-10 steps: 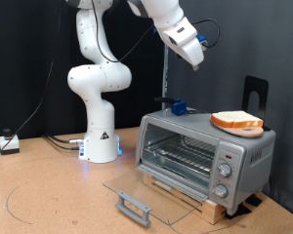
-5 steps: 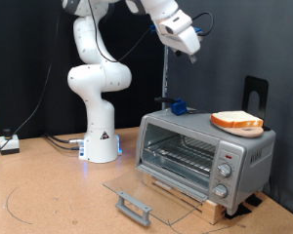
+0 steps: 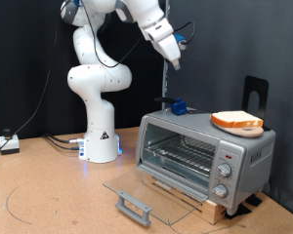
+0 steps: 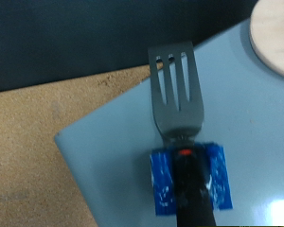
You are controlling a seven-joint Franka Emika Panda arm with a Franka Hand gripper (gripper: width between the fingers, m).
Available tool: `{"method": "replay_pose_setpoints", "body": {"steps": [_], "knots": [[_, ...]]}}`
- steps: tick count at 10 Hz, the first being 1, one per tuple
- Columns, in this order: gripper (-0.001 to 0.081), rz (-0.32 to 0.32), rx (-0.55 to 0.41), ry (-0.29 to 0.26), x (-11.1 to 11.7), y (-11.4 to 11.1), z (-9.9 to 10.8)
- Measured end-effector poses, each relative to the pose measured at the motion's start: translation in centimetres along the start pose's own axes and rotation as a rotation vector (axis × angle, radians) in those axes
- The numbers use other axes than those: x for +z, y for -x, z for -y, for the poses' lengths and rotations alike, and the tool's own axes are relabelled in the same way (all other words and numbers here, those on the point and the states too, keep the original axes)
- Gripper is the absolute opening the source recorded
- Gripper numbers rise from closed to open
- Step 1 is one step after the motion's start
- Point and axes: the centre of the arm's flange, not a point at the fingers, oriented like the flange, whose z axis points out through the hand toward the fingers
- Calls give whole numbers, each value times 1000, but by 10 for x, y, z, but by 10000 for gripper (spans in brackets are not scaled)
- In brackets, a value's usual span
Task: Make a piece of toast with the oven
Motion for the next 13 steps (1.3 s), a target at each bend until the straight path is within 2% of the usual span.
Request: {"method": "replay_pose_setpoints", "body": {"steps": [2, 5, 7, 8, 9, 10, 11, 13], "knots": [[807, 4, -13, 18, 0, 7, -11], [807, 15, -121, 26, -2, 10, -22], [807, 38, -153, -9, 1, 10, -26], [807, 34, -149, -3, 1, 10, -26], [807, -28, -142, 21, 3, 6, -27], [807, -59, -136, 43, 11, 6, -27], [807, -58, -132, 58, 21, 7, -29], [807, -10, -125, 57, 40, 7, -30]]}}
